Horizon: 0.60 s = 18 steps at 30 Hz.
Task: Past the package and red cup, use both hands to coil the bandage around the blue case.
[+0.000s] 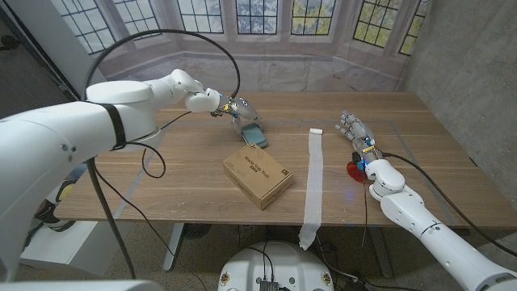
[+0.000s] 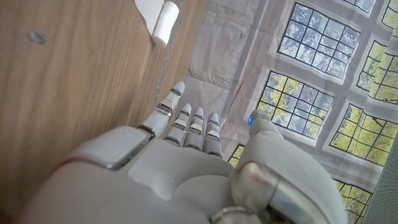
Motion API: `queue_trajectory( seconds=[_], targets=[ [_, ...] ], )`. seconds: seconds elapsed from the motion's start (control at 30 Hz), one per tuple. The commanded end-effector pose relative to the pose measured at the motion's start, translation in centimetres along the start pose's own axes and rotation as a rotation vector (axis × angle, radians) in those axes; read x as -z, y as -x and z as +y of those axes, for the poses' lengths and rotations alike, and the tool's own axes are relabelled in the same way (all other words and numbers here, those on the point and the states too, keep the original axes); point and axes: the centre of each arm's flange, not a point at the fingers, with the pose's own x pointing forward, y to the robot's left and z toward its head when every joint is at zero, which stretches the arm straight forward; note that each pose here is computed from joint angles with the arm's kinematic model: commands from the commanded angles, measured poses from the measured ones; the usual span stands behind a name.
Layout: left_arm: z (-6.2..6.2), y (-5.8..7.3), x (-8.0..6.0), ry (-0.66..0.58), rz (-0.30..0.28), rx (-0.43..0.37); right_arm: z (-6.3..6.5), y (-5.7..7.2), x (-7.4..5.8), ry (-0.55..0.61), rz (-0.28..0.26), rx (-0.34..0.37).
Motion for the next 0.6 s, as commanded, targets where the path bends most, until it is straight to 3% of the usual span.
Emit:
queue_trajectory(
  seconds=[0.03, 0.6],
  targets=[
    [0.0, 0.2, -0.5, 0.003, -0.029, -0.035, -0.2, 0.2, 0.4, -0.003, 0.009, -0.008],
    [-0.2, 1.4, 0.0, 0.019, -0.033, -0.042, 0.4, -0.8, 0.0, 0.006, 0.011, -0.035]
  ],
)
